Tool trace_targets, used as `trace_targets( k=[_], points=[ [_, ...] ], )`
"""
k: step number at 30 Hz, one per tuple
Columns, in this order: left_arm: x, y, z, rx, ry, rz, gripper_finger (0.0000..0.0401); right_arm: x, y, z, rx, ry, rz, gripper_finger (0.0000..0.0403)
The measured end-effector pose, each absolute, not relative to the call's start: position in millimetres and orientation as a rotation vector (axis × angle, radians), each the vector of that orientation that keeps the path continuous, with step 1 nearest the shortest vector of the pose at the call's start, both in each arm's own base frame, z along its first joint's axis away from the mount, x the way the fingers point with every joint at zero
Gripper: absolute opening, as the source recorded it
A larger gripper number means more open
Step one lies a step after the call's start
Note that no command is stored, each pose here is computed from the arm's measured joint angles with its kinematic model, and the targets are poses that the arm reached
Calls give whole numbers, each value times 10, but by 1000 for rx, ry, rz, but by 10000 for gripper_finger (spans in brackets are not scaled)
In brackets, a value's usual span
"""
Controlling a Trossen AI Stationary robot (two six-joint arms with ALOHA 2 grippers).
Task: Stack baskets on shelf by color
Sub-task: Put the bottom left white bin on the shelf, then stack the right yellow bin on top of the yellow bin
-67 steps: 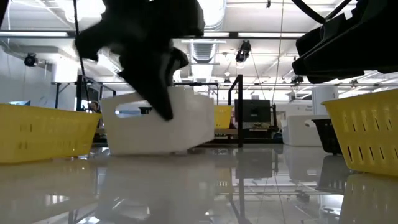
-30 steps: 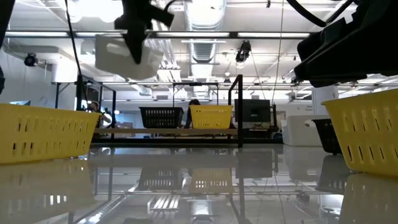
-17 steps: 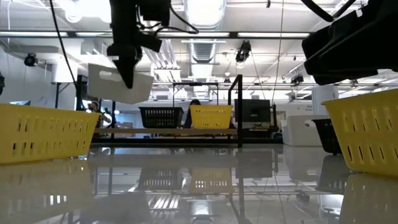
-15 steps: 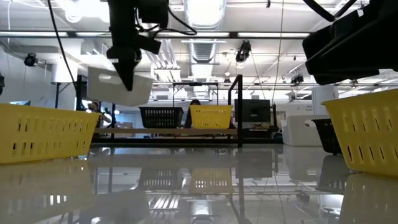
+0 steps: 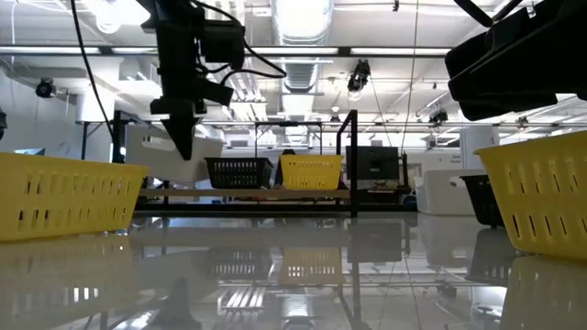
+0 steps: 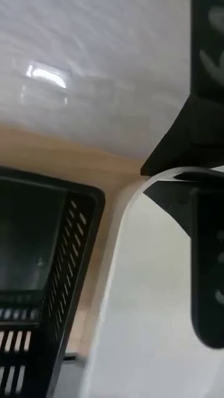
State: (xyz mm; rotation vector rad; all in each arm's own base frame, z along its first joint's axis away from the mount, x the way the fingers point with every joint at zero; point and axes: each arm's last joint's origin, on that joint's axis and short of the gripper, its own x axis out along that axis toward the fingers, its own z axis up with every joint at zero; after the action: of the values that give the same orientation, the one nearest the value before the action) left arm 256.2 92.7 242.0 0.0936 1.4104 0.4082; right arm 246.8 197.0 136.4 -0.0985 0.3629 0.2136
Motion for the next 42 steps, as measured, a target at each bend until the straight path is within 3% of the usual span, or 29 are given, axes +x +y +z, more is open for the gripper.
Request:
trace_targets(
  k=[24,36,42],
  points=[
    [2533,953,2304,80,1405,300,4,2469,1969,1364,-98,363,213,57],
    [2576,971,2307,75,1362,310,109,2470,1970,1365,-91,363,212,57],
    [2636,994,2436,58,1295,344,127,2470,1970,1365,-91,363,212,57]
  ],
)
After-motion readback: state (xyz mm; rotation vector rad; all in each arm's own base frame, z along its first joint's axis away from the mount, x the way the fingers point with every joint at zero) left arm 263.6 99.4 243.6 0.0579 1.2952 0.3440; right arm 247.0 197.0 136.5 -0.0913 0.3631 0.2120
